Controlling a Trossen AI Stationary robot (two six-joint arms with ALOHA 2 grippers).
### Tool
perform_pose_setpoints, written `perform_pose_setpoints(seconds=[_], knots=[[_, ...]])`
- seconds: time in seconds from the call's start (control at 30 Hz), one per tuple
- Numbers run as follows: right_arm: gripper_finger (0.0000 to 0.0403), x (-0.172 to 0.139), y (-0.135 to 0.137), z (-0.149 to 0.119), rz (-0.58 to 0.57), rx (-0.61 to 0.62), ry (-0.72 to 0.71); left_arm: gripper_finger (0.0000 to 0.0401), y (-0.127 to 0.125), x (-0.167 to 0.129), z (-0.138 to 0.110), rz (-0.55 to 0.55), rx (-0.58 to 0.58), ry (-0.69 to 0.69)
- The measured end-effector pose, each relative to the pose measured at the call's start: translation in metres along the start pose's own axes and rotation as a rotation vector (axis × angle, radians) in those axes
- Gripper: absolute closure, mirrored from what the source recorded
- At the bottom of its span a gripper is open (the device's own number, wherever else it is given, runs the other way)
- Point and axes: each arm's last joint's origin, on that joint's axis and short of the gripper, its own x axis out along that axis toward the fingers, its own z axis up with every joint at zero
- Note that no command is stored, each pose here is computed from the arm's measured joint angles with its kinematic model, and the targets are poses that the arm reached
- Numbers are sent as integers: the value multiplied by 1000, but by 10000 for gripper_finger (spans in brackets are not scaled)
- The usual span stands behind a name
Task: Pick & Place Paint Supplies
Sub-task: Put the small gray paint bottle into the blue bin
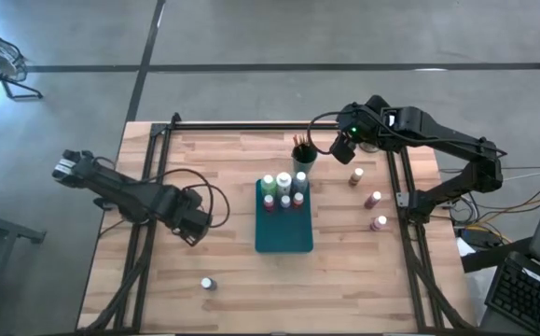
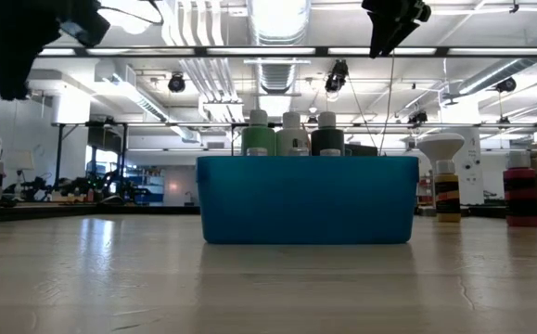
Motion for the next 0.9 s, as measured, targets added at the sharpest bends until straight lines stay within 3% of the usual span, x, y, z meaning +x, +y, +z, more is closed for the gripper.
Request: perform_pose_setpoints(seconds=[0.4,0.9], knots=[[164,0,0,0,1,1,-1,169,1,31,-4,7,23,56],[175,0,0,0,1,1,-1,169,12,47,-9,-59,12,49]])
